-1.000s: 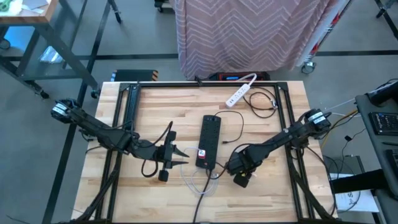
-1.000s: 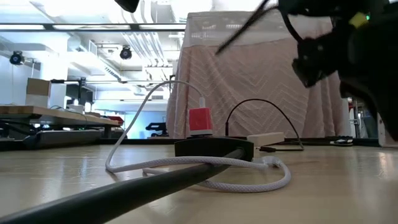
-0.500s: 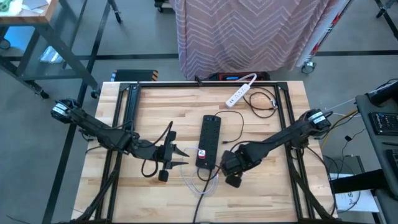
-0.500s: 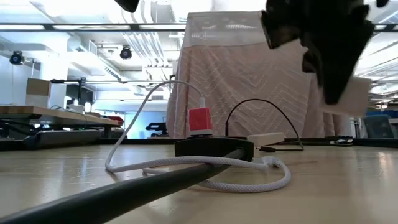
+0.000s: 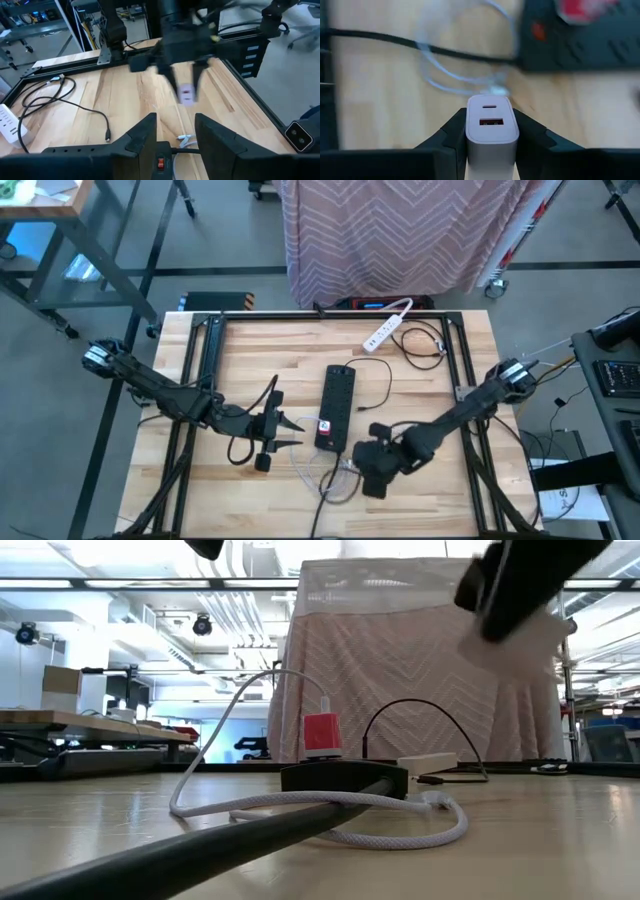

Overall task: Insert USB
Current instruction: Insert the pink charger adapter into the white outlet extension

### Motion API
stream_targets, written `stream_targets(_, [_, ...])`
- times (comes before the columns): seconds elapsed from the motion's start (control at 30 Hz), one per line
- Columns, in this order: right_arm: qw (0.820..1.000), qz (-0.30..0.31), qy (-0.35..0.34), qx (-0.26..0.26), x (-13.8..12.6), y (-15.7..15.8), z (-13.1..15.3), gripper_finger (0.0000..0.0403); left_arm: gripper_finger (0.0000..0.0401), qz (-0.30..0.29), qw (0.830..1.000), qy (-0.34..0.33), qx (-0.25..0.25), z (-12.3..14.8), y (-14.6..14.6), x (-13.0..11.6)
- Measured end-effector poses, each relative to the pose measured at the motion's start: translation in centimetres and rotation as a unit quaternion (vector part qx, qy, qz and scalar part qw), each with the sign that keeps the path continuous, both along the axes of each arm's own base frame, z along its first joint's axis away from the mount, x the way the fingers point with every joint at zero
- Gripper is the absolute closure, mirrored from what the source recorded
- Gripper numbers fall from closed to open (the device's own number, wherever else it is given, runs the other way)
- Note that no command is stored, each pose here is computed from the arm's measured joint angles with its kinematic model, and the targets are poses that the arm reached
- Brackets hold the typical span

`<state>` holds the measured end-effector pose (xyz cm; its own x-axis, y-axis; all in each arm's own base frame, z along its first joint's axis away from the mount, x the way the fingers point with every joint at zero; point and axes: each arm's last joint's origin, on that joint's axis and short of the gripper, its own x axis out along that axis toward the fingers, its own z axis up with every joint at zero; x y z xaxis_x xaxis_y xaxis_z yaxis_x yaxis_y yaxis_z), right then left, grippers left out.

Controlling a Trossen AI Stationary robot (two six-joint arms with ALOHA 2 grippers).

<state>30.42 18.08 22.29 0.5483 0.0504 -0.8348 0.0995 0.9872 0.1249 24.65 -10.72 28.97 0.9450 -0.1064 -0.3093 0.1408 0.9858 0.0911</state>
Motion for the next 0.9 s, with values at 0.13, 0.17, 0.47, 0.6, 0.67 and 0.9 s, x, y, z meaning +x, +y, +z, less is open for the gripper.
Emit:
stream_targets(0.13, [0.995,0.036,-0.095,0.012,0.8,1.0,-0.1,0.0303,0.0292,0.0,1.0,0.0,0.0,0.0,0.0,0.0])
stream_targets(0.17, [0.992,0.044,-0.121,0.018,1.0,1.1,-0.2,0.0303,0.0294,0.0,1.0,0.0,0.0,0.0,0.0,0.0])
stream_targets(0.47, [0.969,0.09,-0.23,0.013,1.3,1.2,-1.2,0.0303,0.0309,0.0,0.999,-0.043,-0.021,0.9,-0.1,0.2])
stream_targets(0.6, [0.963,0.1,-0.252,0.002,1.4,1.3,-1.0,0.0303,0.0314,-0.003,0.996,-0.09,-0.028,1.8,-0.2,0.4])
stream_targets(0.67, [0.961,0.107,-0.253,-0.004,1.4,1.3,-1.0,0.0303,0.0316,-0.004,0.995,-0.095,-0.031,1.9,-0.2,0.4])
stream_targets(0.9, [0.957,0.121,-0.264,-0.017,1.4,1.3,-0.6,0.0303,0.031,-0.016,0.996,-0.09,-0.02,1.3,-0.6,1.0])
